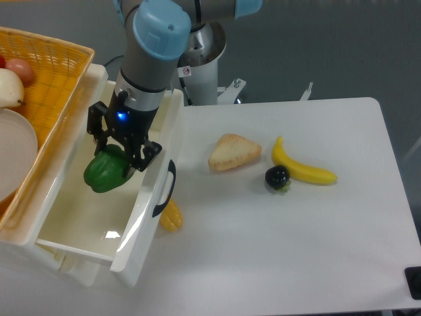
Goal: Place the green pepper in the upper white drawer
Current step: 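Lower the green pepper into the drawer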
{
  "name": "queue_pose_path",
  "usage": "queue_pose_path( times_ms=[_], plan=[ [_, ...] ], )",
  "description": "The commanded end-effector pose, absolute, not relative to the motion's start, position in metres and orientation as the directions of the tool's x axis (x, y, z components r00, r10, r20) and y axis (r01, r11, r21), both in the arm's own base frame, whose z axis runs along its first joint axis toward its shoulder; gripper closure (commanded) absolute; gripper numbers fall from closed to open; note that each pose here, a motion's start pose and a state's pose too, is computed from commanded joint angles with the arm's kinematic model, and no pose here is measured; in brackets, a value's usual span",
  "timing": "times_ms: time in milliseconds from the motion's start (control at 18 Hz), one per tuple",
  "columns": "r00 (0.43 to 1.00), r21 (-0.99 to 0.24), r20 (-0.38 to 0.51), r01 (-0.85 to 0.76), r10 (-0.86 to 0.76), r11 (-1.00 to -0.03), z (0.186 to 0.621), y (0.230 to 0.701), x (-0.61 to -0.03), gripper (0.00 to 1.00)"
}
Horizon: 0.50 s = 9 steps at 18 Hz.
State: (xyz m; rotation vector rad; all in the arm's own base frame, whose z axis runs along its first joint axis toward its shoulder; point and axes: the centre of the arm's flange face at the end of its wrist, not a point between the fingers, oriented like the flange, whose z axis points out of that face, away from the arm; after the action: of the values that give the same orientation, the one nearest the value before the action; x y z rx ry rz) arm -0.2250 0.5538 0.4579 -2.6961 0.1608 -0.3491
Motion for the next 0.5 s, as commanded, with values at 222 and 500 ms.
queue_pose_path(
  times_ms=[222, 500],
  plan=[
    [0.958, -0.414, 0.217, -0.085, -0.189, -0.906, 0.452, 0.559, -0.221, 0.82],
    [0.957, -0.37, 0.206, -0.117, -0.205, -0.922, 0.436, 0.568, -0.213, 0.82]
  ],
)
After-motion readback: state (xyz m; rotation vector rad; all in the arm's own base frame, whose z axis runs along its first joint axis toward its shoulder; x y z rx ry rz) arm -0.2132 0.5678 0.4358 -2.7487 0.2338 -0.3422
